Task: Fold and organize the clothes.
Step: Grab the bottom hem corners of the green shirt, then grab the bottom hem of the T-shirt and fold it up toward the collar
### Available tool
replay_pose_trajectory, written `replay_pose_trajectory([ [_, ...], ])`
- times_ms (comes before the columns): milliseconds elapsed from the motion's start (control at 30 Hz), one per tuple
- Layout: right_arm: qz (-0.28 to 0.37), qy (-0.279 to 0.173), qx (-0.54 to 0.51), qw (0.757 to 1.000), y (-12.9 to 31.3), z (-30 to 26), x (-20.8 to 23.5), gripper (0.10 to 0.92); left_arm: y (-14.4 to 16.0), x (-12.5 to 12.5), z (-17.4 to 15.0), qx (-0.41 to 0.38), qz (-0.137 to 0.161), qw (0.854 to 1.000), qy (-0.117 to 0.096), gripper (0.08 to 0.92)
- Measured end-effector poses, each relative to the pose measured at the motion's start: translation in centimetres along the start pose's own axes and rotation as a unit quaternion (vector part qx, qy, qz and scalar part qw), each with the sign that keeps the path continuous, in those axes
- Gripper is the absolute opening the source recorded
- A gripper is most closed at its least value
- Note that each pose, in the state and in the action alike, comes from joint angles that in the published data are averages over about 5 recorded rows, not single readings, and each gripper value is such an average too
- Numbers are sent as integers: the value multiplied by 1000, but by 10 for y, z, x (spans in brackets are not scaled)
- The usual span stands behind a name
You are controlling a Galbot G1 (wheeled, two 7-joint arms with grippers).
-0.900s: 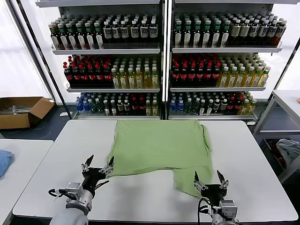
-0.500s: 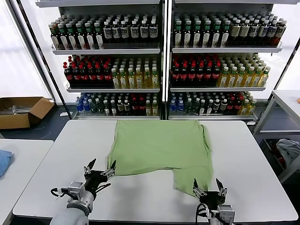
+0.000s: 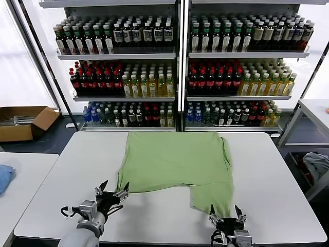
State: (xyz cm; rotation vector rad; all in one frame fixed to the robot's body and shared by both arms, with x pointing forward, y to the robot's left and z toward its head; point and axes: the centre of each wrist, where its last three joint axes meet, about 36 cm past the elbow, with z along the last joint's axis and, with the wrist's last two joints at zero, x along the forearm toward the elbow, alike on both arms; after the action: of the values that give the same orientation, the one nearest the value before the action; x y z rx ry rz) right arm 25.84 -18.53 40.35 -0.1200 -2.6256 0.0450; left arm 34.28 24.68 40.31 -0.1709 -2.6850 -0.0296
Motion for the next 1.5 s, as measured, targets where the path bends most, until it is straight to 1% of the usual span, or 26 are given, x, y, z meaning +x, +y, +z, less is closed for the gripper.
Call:
replay_pose_trajectory([
  [200, 0, 7, -1, 1000, 1, 5, -2, 823, 5, -6, 4, 2, 0, 1000, 9, 813],
  [267, 0, 8, -3, 1000, 1, 6, -2, 811, 5, -9, 6, 4, 0, 1000, 14, 782],
  [367, 0, 9, -6, 1000, 1, 9, -3, 767, 6, -11, 9, 6, 0, 1000, 20, 701],
  [467, 1, 10, -9, 1000, 0, 11, -3, 680, 6, -12, 11, 7, 0, 1000, 24, 615],
  [533, 1, 10, -10, 1000, -1, 11, -3, 602, 6, -12, 13, 8, 1, 1000, 27, 554],
  [733, 1, 9, -11, 1000, -2, 13, -4, 429, 5, -14, 19, 11, 6, 999, 38, 381],
  [1000, -6, 5, -11, 1000, 0, 15, -4, 204, 4, -13, 22, 14, 10, 999, 44, 157],
  [1067, -9, 1, -11, 1000, 0, 14, -5, 153, 3, -13, 21, 16, 10, 999, 43, 110],
  [1133, -11, -5, -13, 1000, -1, 13, -6, 122, 2, -12, 21, 17, 11, 999, 41, 88],
  [1267, -16, -26, -16, 999, -4, 7, -8, 107, -2, -10, 20, 18, 13, 999, 34, 84],
  [1367, -20, -51, -19, 998, -7, 0, -9, 107, -3, -9, 15, 19, 13, 1000, 19, 84],
  [1500, -24, -87, -22, 996, -10, -12, -10, 107, -4, -6, 4, 23, 13, 1000, -13, 84],
])
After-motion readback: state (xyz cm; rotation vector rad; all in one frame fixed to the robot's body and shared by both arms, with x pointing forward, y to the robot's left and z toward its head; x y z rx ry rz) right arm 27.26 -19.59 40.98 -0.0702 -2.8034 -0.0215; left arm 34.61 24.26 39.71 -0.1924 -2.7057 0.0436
